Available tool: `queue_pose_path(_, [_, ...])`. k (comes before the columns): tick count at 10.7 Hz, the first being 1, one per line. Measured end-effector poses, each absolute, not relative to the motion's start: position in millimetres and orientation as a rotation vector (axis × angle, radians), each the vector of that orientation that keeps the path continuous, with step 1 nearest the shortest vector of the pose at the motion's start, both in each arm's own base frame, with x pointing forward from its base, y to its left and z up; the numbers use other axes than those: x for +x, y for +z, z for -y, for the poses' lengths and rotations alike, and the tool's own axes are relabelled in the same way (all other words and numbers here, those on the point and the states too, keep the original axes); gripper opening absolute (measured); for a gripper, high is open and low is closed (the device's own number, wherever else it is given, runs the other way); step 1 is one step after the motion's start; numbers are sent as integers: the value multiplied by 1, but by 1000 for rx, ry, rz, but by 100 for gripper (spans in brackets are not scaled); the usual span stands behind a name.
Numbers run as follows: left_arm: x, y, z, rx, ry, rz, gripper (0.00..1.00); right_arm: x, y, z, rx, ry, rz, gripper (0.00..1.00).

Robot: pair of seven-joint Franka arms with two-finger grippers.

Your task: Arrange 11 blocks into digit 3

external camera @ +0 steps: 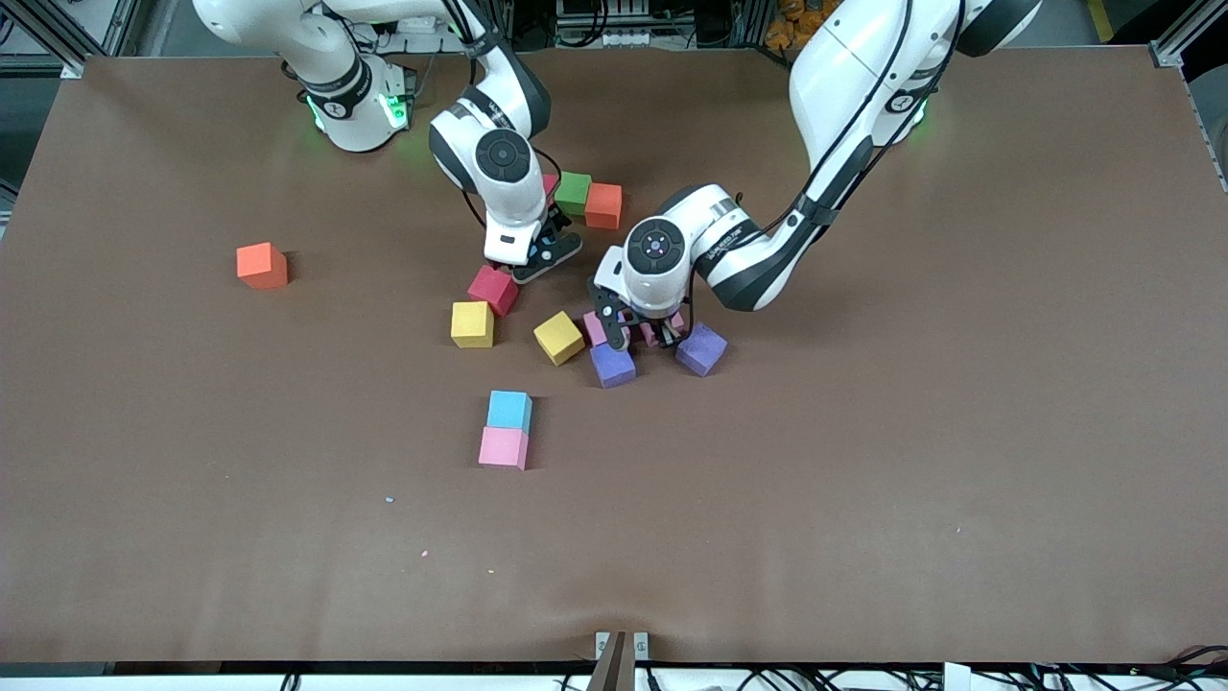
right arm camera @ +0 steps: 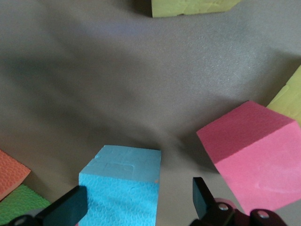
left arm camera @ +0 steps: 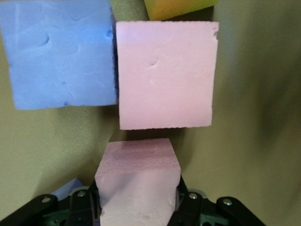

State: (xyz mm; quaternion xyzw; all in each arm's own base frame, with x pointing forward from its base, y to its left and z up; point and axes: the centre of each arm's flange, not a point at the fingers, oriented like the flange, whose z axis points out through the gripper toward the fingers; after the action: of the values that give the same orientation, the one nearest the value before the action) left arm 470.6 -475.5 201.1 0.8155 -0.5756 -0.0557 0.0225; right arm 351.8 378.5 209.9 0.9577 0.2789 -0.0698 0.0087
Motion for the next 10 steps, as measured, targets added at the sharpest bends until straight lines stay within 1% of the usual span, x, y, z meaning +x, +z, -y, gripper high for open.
queue_pose_path(10, [480, 209, 474, 2481, -143, 1838, 58, 362, 227, -379, 3019, -188, -832, 100])
